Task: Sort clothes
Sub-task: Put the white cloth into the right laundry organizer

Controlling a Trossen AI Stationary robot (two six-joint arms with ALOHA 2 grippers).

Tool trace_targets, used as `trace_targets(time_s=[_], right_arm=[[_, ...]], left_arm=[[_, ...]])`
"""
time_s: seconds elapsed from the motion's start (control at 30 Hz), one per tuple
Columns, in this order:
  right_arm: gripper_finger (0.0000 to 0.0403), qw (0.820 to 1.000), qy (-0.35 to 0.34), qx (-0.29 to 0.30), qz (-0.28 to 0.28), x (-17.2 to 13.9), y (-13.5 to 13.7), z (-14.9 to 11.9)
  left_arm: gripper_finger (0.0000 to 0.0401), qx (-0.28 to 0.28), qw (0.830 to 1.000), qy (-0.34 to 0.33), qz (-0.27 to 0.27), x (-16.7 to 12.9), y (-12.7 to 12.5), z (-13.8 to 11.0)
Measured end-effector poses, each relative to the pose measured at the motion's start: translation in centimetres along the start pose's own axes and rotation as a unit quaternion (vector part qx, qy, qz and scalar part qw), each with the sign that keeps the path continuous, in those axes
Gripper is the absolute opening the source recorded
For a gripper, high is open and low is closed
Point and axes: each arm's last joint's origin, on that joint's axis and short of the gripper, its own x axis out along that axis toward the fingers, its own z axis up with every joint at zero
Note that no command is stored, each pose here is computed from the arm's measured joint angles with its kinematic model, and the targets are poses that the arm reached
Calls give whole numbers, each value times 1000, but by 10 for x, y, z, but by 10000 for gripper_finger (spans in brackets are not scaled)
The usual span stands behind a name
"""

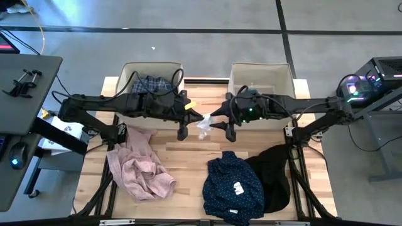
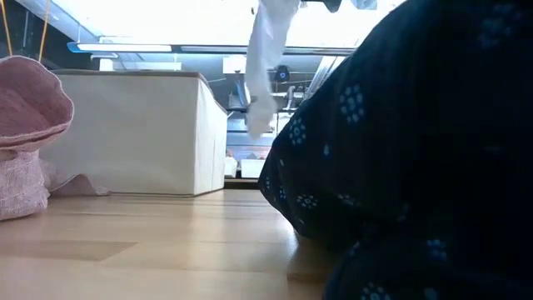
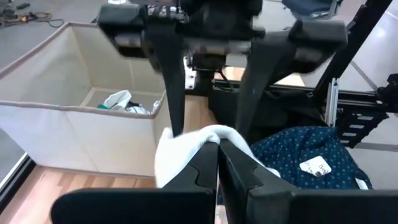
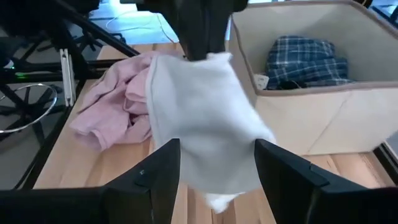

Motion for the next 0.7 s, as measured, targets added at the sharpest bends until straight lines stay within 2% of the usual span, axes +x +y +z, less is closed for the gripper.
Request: trace_targets(time_s=[0.23, 0.37, 0.53, 0.7], right_arm=[[192, 1000, -12, 21, -18, 21, 0, -1], [173, 999, -31, 27, -19, 28, 0, 2], [116, 999, -41, 28, -18, 31, 1, 3], [24, 998, -45, 32, -17, 31, 1, 4]], left_arm=[[0, 0, 1000, -10, -17, 2, -1, 2], [0, 0, 1000, -9, -17, 2, -1, 2], [0, 0, 1000, -10, -17, 2, -1, 2], [1, 0, 1000, -10, -9, 2, -1, 2]])
